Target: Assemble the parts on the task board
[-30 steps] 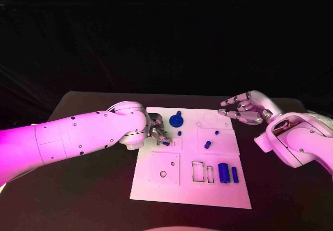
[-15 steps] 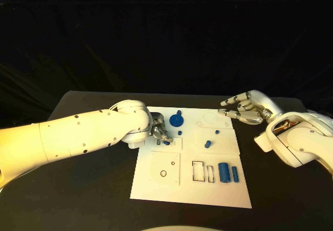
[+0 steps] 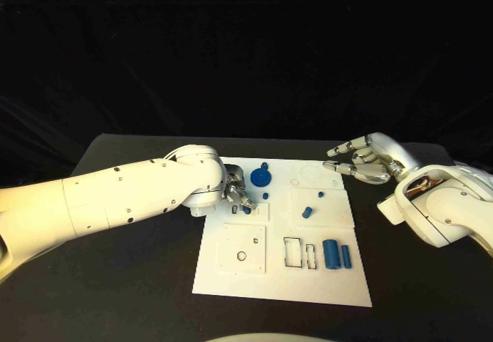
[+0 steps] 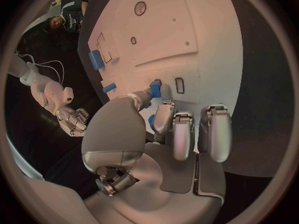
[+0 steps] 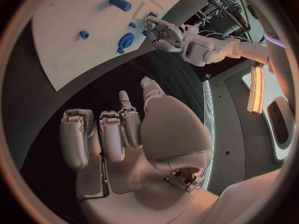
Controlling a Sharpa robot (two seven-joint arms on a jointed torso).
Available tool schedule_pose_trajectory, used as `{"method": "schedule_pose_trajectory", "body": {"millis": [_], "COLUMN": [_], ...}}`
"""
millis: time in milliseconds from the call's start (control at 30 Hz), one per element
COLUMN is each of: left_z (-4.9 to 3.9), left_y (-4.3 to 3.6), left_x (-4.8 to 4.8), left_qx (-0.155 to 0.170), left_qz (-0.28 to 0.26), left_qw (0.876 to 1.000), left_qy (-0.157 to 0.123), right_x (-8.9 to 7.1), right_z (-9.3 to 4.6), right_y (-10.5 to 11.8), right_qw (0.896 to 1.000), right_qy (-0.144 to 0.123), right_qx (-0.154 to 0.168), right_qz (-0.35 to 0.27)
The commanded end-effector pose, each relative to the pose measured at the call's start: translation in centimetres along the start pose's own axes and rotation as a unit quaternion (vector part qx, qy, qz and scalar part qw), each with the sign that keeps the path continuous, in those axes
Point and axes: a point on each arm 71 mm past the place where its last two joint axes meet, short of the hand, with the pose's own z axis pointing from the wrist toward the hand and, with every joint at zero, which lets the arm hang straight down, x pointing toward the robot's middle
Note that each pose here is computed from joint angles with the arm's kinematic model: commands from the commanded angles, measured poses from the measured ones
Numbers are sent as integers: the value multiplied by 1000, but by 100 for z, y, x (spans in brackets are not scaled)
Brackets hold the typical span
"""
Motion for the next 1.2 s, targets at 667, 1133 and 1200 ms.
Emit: {"method": "schedule_pose_trajectory", "body": {"millis": [667,1133,1200], "left_z": [67,78,76], "left_y": [91,127,131], "left_x": [97,73,70], "left_qx": [-39,-44,-45], "left_qz": [20,19,20], "left_qw": [998,998,998], "left_qy": [33,28,27], "right_x": [3,-3,-4], "right_z": [-9,-10,-10], "right_y": [14,11,10], "right_qw": [1000,1000,1000], "right_qy": [6,4,3], "right_qx": [-5,-5,-5], "right_qz": [-4,-5,-5]}}
